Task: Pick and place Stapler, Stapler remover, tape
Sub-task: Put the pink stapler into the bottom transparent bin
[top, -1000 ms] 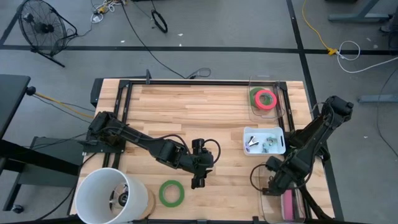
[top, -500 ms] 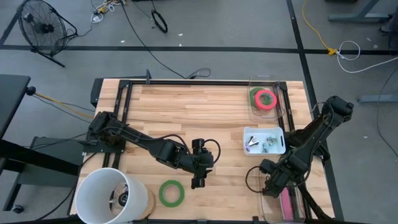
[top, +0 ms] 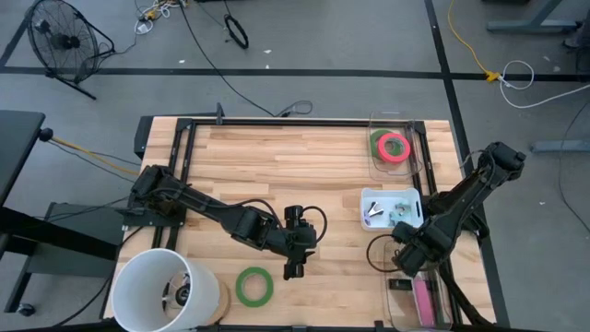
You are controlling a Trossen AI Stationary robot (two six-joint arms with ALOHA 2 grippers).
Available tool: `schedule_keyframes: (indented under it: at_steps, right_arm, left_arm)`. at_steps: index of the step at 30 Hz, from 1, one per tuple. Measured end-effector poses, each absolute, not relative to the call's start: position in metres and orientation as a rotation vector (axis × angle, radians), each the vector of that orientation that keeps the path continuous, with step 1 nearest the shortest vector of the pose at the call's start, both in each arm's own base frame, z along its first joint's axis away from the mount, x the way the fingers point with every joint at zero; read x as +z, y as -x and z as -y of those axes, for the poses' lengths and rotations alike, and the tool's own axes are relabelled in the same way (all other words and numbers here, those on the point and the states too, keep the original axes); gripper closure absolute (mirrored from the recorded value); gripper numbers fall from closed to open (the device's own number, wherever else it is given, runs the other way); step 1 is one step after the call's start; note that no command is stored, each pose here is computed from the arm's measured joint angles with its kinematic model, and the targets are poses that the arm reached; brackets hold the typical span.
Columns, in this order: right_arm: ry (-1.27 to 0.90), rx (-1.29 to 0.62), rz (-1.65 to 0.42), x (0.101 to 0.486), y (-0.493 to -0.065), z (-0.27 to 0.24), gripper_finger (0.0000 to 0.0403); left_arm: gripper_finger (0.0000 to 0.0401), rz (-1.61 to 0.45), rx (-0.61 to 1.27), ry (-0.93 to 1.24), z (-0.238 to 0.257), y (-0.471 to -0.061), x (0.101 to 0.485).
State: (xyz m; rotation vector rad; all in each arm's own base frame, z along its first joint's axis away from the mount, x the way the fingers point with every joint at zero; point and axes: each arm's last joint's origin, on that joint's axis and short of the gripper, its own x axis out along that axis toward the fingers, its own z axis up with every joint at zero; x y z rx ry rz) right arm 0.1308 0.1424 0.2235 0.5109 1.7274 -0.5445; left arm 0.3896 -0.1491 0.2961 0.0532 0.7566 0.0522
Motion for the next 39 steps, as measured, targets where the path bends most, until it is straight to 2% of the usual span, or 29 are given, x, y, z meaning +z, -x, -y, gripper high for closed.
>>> schedule_keyframes:
  at_steps: [3,14,23,25,33,39]
  right_arm:
    - [-0.584,-0.564,-1.765,0.224,-0.128,-0.148,0.0244]
    - [-0.751,-0.266,-1.658,0.226,-0.133,-0.184,0.0268]
    - [-0.61,-0.365,-1.693,0.223,-0.124,-0.172,0.0291]
    - [-0.645,-0.387,-1.688,0.223,-0.125,-0.173,0.0297]
    - [-0.728,-0.209,-1.565,0.226,-0.138,-0.186,0.0315]
    - [-0.703,-0.36,-1.64,0.224,-0.128,-0.179,0.0337]
  left_arm:
    - [0.017,-0.762,0.053,-0.056,0.149,-0.389,0.296]
    - [0.017,-0.765,0.061,-0.038,0.149,-0.389,0.296]
    - [0.017,-0.764,0.059,-0.045,0.149,-0.389,0.296]
    - [0.017,-0.765,0.059,-0.05,0.148,-0.39,0.296]
    - [0.017,-0.767,0.066,-0.048,0.145,-0.39,0.295]
    - [0.017,-0.767,0.07,-0.039,0.145,-0.39,0.295]
